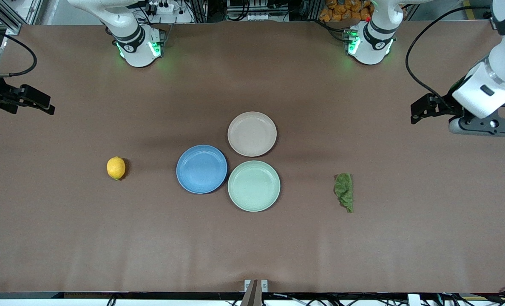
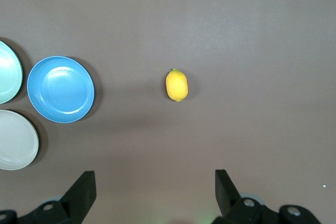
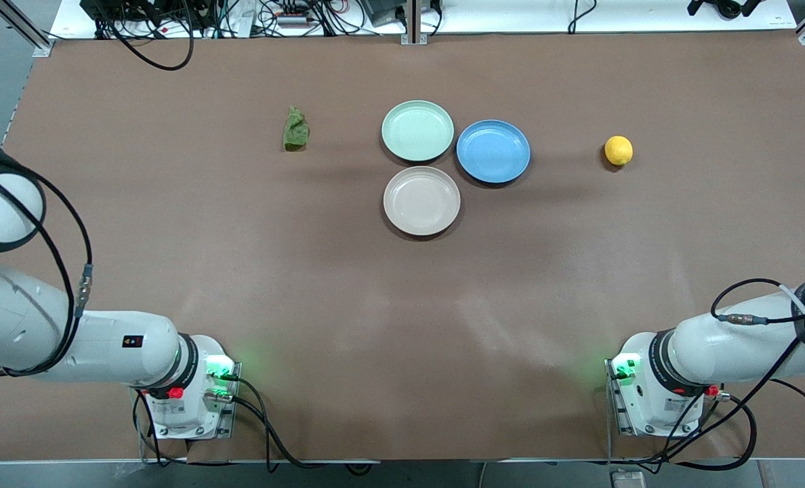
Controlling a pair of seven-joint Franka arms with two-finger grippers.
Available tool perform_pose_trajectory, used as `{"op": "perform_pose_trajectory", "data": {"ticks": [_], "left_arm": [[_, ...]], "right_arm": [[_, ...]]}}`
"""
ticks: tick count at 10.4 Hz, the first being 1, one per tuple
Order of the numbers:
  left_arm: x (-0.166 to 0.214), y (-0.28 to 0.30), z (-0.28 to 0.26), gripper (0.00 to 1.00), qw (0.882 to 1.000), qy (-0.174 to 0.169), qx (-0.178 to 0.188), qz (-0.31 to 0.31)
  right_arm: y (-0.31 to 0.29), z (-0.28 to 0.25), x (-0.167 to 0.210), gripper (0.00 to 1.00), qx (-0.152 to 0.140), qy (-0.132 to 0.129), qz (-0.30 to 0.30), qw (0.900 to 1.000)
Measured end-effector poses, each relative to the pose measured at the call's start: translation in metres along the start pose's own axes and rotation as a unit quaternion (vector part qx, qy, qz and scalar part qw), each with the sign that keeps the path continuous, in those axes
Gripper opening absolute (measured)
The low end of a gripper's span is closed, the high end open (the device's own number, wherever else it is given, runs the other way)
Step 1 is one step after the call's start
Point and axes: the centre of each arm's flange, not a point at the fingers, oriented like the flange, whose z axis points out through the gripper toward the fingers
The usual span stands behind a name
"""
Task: Place lemon and lettuce in plates
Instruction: 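Reach the left gripper toward the lettuce while the right gripper reaches the lemon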
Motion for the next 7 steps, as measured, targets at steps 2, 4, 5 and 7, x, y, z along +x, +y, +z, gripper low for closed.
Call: {"op": "perform_pose_trajectory", "data": {"ticks": [2,4,5,7], "left_arm": [[0.022,0.0,0.046,1.0,1.0,-0.023,-0.003,0.001],[0.047,0.0,0.108,1.0,1.0,-0.029,-0.009,0.0],[0.056,-0.002,0.138,1.0,0.999,-0.035,-0.011,-0.002],[0.073,-0.005,0.184,1.0,0.999,-0.037,-0.017,-0.007]], "right_arm": [[0.0,0.006,0.002,1.0,0.0,0.001,0.0,1.0],[0.001,0.022,0.009,1.0,0.0,0.006,0.001,1.0],[0.002,0.033,0.011,1.0,0.0,0.007,0.002,1.0],[0.003,0.056,0.017,1.0,0.0,0.009,0.004,1.0]]}}
